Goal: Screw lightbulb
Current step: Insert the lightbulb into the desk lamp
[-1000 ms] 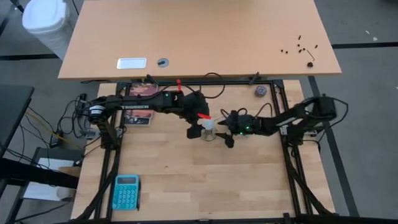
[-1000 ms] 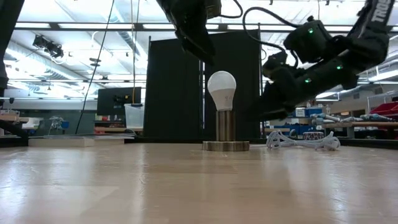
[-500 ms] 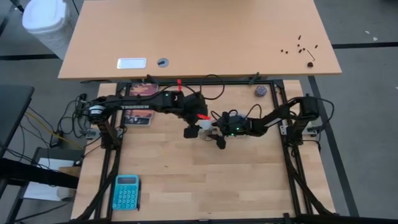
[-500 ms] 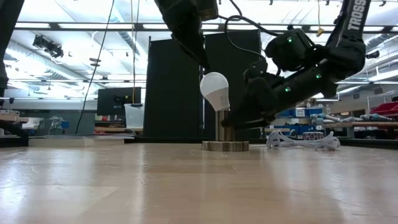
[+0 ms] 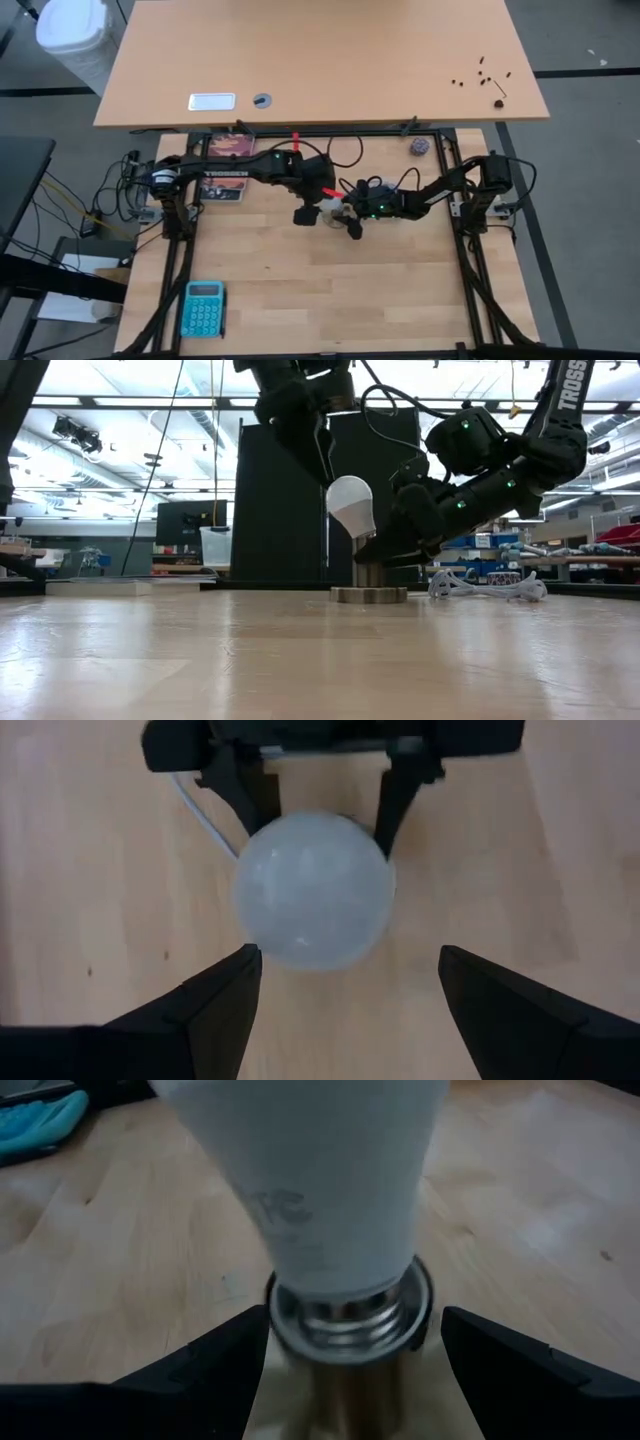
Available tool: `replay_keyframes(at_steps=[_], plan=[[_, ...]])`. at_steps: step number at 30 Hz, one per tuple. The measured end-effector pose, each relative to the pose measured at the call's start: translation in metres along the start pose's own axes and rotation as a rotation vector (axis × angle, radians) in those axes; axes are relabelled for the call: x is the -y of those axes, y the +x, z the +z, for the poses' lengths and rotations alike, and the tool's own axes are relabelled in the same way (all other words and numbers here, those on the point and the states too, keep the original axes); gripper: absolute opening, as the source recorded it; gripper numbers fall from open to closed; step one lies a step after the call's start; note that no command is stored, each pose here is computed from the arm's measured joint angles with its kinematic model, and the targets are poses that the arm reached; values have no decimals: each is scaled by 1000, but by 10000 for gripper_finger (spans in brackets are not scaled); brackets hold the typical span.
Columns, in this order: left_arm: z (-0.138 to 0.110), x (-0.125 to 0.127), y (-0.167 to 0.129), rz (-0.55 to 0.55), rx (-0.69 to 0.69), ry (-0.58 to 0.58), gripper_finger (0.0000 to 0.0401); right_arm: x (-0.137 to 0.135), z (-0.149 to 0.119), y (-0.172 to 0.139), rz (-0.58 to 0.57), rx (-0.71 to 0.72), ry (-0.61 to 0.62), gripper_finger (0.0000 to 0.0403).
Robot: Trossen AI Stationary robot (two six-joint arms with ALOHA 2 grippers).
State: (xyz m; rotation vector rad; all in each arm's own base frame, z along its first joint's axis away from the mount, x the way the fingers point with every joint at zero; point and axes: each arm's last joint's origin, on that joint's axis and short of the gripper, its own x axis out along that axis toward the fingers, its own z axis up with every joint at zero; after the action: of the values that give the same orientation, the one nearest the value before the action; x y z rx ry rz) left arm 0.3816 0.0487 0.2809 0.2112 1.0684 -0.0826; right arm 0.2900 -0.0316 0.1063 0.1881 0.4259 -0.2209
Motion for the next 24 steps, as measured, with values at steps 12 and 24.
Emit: replay_keyframes(at_steps=[12, 24], plan=[[7, -3, 2, 50, 58, 7, 307, 0, -1, 0, -4, -7, 3, 302], [7, 0, 5, 24, 56, 9, 307, 0, 0, 0, -4, -7, -12, 188]])
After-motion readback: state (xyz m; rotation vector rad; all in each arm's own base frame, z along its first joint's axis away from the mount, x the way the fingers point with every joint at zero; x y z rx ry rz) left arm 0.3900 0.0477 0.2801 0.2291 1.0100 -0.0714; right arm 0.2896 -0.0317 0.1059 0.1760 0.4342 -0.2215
